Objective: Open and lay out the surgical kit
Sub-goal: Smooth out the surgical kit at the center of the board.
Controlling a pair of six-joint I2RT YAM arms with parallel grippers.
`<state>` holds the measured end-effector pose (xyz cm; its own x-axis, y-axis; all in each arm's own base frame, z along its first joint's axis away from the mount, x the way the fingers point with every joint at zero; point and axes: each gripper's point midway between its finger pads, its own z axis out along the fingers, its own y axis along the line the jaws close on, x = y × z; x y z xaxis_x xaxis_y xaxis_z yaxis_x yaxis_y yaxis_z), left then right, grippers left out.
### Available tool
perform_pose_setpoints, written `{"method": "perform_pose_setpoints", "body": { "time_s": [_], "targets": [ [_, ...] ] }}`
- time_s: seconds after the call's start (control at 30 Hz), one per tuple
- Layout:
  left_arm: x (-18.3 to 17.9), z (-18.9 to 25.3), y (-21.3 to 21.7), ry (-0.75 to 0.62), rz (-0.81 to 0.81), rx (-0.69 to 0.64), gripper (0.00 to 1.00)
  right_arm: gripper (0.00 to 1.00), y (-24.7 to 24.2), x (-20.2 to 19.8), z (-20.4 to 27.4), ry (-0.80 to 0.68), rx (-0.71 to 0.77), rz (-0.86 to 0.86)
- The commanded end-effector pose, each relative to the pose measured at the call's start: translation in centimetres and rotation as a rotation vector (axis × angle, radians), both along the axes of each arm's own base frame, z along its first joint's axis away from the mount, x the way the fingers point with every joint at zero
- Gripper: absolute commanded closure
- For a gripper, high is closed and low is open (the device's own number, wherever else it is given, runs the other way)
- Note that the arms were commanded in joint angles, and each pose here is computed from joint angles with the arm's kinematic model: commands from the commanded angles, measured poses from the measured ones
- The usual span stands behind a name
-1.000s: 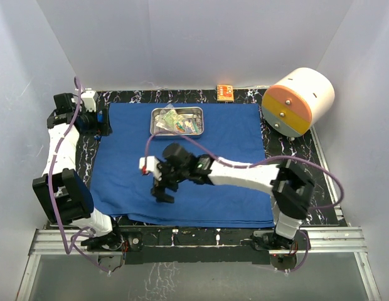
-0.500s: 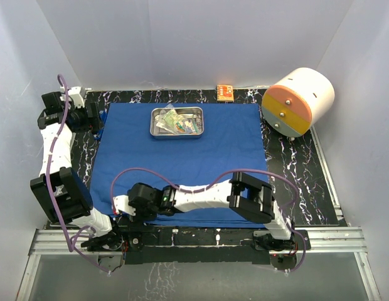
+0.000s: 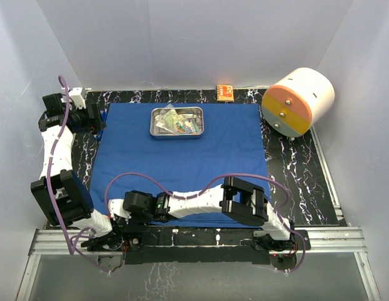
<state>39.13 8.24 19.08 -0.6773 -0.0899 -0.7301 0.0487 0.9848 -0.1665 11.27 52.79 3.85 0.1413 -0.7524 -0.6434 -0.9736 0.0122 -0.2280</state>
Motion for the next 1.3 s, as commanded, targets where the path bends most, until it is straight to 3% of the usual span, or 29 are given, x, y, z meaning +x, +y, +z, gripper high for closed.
{"method": "perform_pose_setpoints", "body": {
  "time_s": [0.0,0.1,0.2,0.47,0.73,0.87,1.27],
  "targets": [
    [-0.8,1.3,-0.6,-0.037,-0.044,0.018,0.14,0.22,2.3,3.3,3.4,-0.095,0.112,-0.101],
    [-1.5,0.6,-0.8,-0.008,-0.083,0.033,0.14,0.34,2.6,3.5,4.2,-0.079,0.135,-0.116],
    [-2.4,-0.5,-0.7,0.037,-0.112,0.059,0.14,0.39,2.8,4.0,5.1,-0.067,0.158,-0.128],
    [-4.8,-3.1,-1.0,0.122,-0.181,0.099,0.14,0.40,2.8,5.2,6.6,-0.022,0.198,-0.144],
    [-4.7,-3.5,-0.9,0.127,-0.188,0.102,0.14,0.41,3.2,1.7,5.6,0.152,0.182,-0.008],
    [-4.5,-3.3,-0.9,0.120,-0.191,0.099,0.14,0.47,3.8,0.5,5.3,0.223,0.176,0.019],
    [-4.2,-3.5,-0.9,0.117,-0.209,0.101,0.14,0.47,3.7,1.5,6.7,0.349,0.195,0.019]
  ]
}}
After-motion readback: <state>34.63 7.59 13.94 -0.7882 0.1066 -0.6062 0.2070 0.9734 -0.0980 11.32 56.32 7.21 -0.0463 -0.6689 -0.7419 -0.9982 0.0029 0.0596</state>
